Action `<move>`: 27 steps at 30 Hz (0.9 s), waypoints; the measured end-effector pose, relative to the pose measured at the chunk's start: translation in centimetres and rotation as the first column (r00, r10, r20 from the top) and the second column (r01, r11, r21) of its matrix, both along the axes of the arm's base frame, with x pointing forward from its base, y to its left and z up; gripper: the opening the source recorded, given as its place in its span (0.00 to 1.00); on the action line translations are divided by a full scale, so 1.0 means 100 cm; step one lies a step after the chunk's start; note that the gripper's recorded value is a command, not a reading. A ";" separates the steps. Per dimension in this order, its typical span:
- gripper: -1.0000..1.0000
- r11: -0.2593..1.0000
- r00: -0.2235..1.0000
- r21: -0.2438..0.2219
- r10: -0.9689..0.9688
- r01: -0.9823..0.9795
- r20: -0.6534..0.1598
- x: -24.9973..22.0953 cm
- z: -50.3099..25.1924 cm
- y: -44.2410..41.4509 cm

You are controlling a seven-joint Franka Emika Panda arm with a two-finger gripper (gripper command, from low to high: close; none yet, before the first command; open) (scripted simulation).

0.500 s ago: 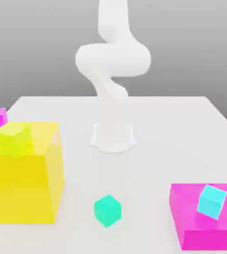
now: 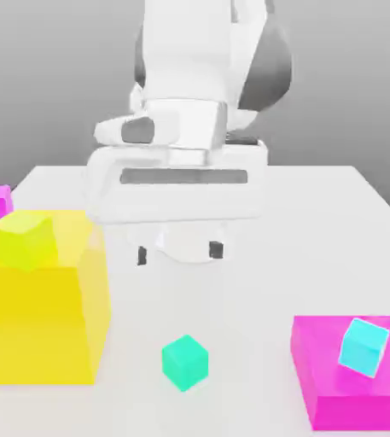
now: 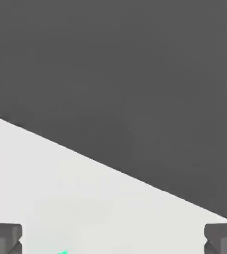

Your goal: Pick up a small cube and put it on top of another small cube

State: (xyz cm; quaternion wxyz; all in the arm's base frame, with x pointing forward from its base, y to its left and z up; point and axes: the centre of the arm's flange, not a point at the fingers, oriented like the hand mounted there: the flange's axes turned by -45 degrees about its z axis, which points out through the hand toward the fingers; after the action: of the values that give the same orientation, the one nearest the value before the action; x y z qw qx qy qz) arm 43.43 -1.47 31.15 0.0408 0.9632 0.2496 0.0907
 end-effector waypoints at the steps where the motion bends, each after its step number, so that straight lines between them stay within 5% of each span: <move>1: 0.50 1.000 0.999 0.000 0.029 -0.030 -0.035 -0.006 -0.021 0.000; 5: 0.50 0.989 0.975 0.023 0.147 -0.145 -0.166 -0.041 -0.099 0.000; 12: 0.50 0.985 0.965 0.034 0.173 -0.170 -0.195 -0.051 -0.174 0.000; 13: 0.00 0.985 0.965 0.033 0.174 -0.170 -0.195 -0.051 -0.180 0.000; 27: 0.00 0.982 0.963 0.034 0.187 -0.184 -0.196 -0.046 -0.117 0.010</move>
State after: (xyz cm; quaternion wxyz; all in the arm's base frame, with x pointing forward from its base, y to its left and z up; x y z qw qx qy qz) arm 38.83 -0.46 19.44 -0.0006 0.9402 0.3407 -0.0004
